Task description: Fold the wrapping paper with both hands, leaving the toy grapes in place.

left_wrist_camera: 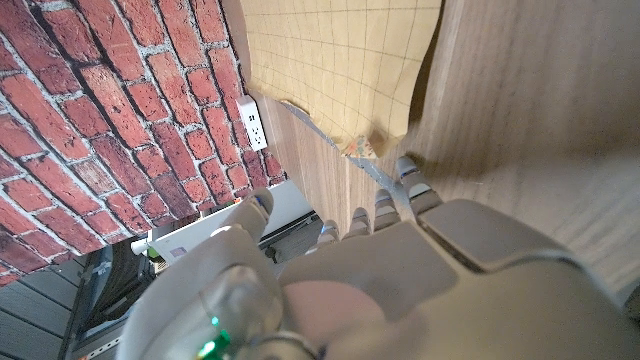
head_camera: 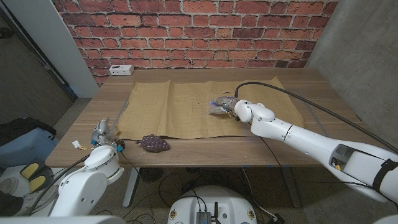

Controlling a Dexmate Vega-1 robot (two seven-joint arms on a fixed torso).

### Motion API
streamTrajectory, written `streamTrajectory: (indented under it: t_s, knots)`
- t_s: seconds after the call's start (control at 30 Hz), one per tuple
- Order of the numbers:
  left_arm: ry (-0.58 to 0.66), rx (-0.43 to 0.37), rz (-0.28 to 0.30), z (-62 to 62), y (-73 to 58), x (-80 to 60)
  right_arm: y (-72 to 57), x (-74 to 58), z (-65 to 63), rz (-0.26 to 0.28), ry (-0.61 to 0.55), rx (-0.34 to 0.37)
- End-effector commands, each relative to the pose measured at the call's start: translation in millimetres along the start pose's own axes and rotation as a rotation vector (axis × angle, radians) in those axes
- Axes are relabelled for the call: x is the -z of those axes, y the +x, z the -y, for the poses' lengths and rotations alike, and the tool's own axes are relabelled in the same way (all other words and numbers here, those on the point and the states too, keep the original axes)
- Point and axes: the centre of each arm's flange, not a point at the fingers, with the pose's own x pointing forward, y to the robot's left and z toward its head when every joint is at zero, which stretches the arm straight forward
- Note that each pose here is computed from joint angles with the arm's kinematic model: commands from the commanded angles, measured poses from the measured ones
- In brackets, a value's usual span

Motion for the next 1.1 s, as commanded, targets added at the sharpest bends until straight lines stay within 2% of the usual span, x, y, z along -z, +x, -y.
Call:
streamTrajectory:
  t_s: [0.03,0.33,0.47,0.6,0.93,1.1]
  knots:
    - [-0.190,0.124,-0.024,-4.1,16.9,16.7,-1.0,-1.0,0.1,0.007,0.005,-0.002]
    - [-0.342,0.265,-0.041,-1.4,39.3,33.0,-5.3,-1.0,-0.9,0.004,0.010,0.002]
    - [-0.386,0.321,-0.072,4.1,48.0,36.1,-6.5,-1.6,-0.7,0.003,0.012,0.006]
    - [-0.375,0.338,-0.103,6.9,51.2,35.6,-8.0,-1.0,-0.4,0.002,0.017,0.011]
    - [-0.232,0.307,-0.200,8.7,55.3,25.3,-8.7,-0.2,0.9,0.009,0.027,0.014]
    - [-0.152,0.226,-0.243,7.2,52.7,16.8,-7.2,-1.1,1.9,0.020,0.032,0.012]
